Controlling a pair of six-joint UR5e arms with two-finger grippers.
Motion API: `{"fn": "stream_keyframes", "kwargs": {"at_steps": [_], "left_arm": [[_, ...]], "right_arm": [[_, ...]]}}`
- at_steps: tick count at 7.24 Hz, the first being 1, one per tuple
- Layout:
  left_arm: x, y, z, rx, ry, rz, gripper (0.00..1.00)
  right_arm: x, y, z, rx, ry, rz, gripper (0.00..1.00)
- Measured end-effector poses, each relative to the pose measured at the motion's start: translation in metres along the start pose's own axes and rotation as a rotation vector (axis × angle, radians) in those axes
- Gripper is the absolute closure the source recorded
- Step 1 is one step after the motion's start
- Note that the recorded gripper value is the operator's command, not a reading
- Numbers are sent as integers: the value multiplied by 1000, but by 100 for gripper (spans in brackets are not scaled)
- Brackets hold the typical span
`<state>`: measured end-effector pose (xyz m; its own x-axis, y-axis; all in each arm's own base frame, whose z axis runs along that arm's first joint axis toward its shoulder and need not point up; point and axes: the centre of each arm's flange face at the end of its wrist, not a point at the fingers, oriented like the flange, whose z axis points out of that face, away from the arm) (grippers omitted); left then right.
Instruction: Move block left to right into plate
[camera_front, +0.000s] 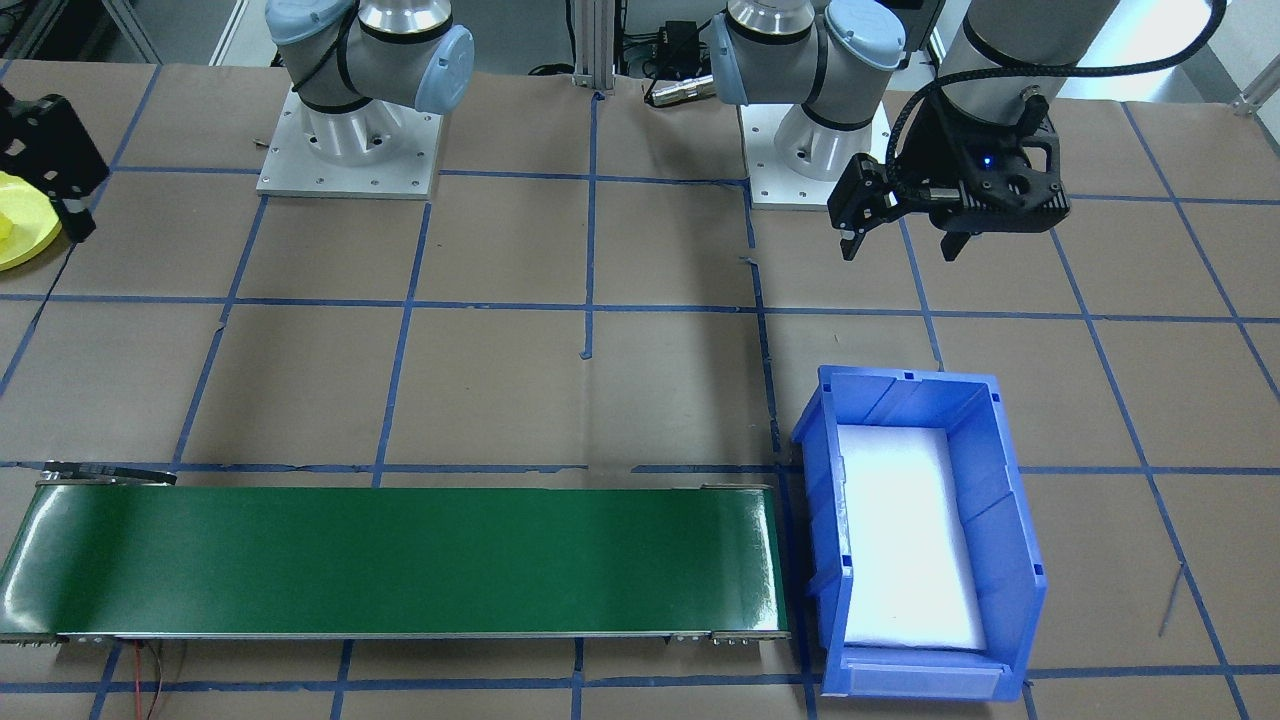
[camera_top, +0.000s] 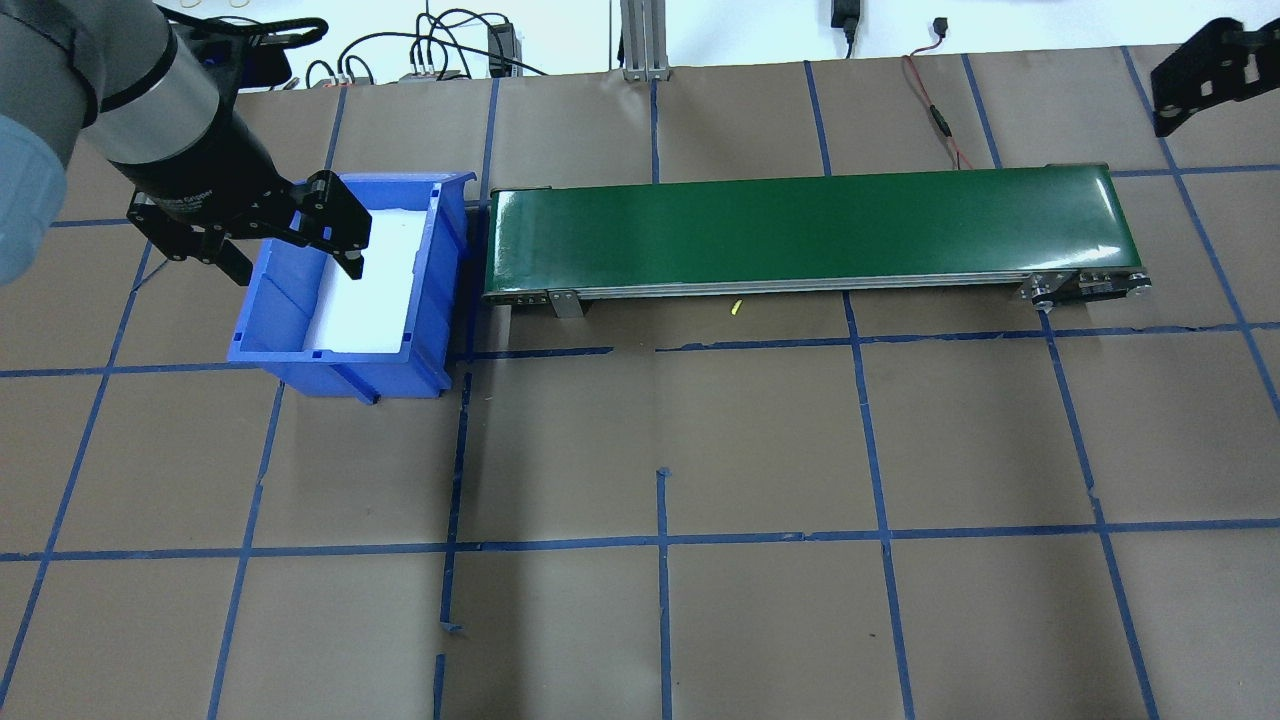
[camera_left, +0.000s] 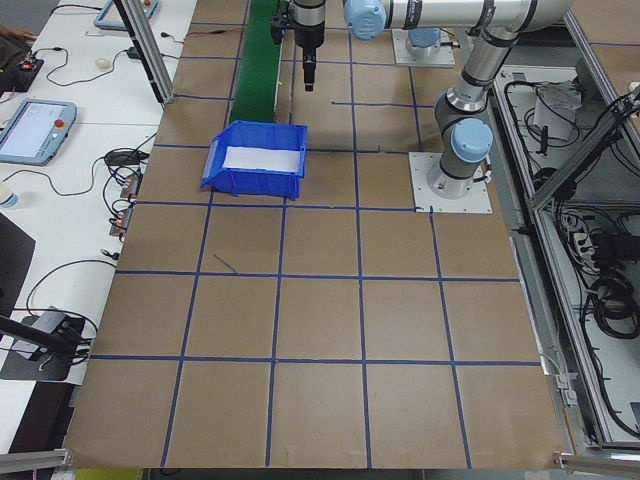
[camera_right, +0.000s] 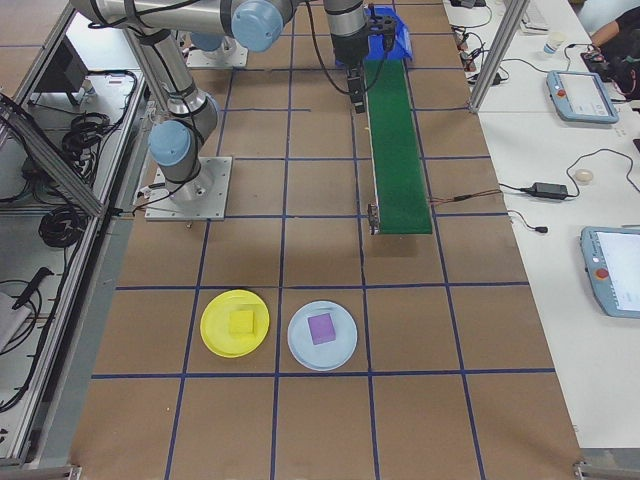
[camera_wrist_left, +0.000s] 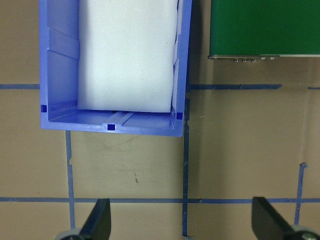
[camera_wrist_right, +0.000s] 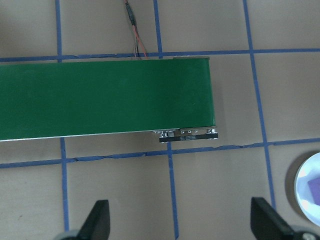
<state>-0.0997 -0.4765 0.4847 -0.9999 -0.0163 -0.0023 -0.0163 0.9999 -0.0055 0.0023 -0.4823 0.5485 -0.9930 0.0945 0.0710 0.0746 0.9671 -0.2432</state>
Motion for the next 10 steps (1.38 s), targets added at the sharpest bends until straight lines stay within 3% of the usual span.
{"fn": "stream_keyframes", "kwargs": {"at_steps": [2,5,6,10], "left_arm": [[0,0,0,1,0,0,0],[-1,0,-1,2,0,-1,0],[-1,0,-1,1,0,-1,0],[-1,0,-1,1,0,-1,0]], "right_arm": [[-68,10,0,-20,-37,23,0],[-175,43,4,-65,-195,-49,0],[-184,47,7,-79,-216,-66,0],[-151,27,1,-176,-186,-125,0]]}}
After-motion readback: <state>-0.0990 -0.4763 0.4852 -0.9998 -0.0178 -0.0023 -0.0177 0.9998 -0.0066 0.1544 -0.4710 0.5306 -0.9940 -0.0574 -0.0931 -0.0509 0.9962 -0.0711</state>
